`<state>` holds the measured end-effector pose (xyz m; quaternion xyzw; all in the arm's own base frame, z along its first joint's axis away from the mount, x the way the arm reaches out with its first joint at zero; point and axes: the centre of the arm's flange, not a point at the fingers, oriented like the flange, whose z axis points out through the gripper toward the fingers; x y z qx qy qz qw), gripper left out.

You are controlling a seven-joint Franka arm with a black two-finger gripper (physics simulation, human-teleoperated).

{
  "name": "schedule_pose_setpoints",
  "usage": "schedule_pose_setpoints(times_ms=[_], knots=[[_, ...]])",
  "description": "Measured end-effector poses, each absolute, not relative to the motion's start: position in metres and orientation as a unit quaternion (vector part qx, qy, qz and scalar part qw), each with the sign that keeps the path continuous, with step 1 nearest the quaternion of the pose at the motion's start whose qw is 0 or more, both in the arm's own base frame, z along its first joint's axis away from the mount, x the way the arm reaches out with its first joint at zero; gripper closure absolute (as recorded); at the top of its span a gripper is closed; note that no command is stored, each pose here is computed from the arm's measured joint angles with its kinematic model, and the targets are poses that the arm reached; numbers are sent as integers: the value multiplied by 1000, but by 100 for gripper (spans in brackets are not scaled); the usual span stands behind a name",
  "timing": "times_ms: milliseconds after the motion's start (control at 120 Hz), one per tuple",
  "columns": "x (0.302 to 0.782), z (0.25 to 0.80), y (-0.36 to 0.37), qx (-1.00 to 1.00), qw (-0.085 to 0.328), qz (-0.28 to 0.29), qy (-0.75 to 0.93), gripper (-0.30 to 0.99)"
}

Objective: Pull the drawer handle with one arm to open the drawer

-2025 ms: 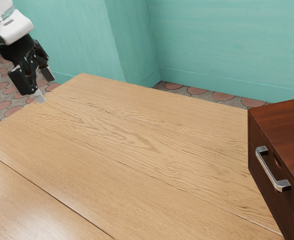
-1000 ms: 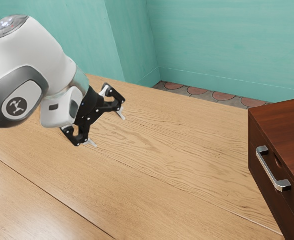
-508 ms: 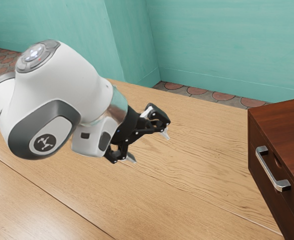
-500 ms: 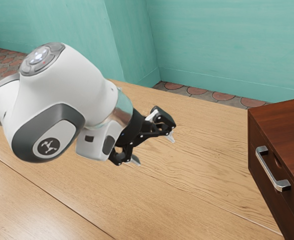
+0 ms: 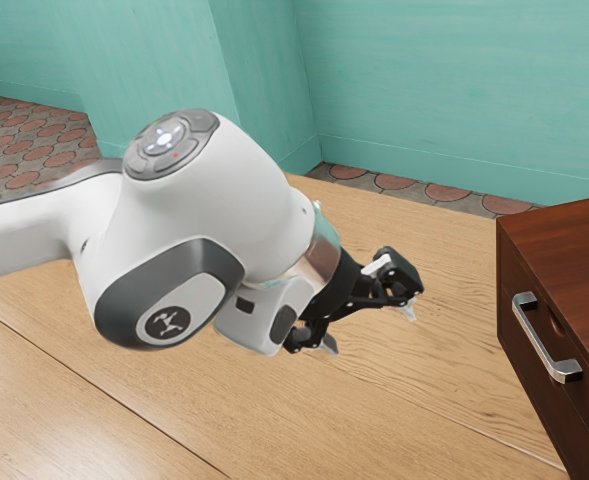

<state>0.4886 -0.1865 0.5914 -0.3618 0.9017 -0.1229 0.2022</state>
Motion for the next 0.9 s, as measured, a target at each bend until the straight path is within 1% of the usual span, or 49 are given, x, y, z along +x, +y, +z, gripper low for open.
schedule_pose_setpoints(times_ms=[417, 900], knots=[[512, 593, -244, -325, 208, -128, 913, 0], [520, 591, -289, -299, 208, -135, 922, 0]])
